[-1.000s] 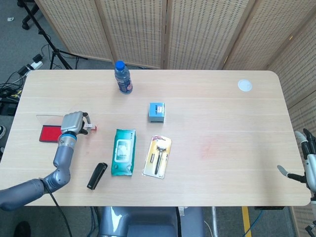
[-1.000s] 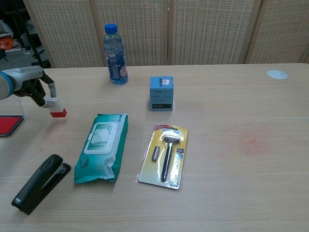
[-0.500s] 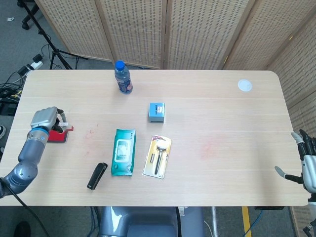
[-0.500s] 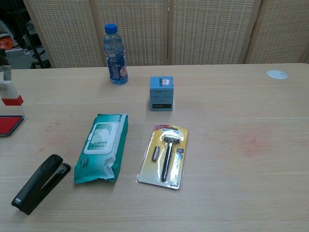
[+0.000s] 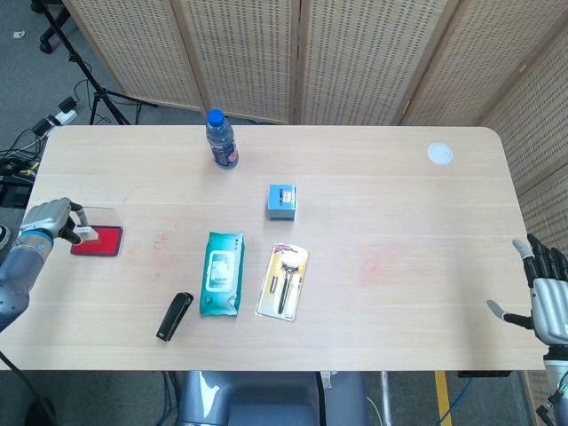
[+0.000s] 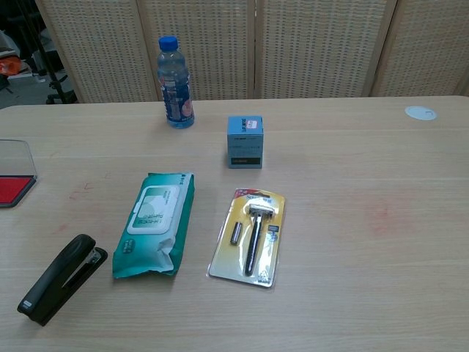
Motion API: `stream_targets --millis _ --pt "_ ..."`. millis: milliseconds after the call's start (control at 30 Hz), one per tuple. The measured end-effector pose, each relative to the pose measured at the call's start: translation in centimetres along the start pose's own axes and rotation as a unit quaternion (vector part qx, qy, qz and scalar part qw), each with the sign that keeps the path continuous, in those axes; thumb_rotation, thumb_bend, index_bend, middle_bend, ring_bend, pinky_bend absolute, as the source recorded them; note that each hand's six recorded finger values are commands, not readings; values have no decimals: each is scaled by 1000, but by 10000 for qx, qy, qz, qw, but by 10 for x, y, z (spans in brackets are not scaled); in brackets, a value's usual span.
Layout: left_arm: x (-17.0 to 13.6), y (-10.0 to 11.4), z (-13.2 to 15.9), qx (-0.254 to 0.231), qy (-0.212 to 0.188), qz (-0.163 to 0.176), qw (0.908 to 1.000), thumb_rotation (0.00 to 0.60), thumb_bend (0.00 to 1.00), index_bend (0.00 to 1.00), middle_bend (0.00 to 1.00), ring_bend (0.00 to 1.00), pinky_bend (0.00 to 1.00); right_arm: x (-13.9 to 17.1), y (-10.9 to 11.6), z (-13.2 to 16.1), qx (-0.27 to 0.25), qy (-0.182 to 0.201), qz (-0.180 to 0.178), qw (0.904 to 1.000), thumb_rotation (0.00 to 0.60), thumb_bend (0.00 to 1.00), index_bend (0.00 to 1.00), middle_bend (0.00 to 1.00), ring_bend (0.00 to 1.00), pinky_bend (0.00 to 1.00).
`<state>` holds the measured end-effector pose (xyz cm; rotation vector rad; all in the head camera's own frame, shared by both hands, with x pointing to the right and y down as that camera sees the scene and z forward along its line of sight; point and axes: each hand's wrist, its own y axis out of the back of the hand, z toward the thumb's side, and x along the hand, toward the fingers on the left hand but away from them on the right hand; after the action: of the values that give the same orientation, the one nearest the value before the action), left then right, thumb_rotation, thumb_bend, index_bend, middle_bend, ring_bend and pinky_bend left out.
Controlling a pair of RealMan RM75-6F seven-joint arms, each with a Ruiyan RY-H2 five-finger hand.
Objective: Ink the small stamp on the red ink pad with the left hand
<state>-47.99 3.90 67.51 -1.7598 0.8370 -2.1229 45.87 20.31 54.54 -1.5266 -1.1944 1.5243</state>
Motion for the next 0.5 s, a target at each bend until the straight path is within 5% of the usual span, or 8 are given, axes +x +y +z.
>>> stream_targets --millis 500 --pt "22 -18 -18 -292 -189 390 9986 600 438 640 1000 1000 1000 -2 -6 2 73 -40 38 10000 600 0 0 0 0 0"
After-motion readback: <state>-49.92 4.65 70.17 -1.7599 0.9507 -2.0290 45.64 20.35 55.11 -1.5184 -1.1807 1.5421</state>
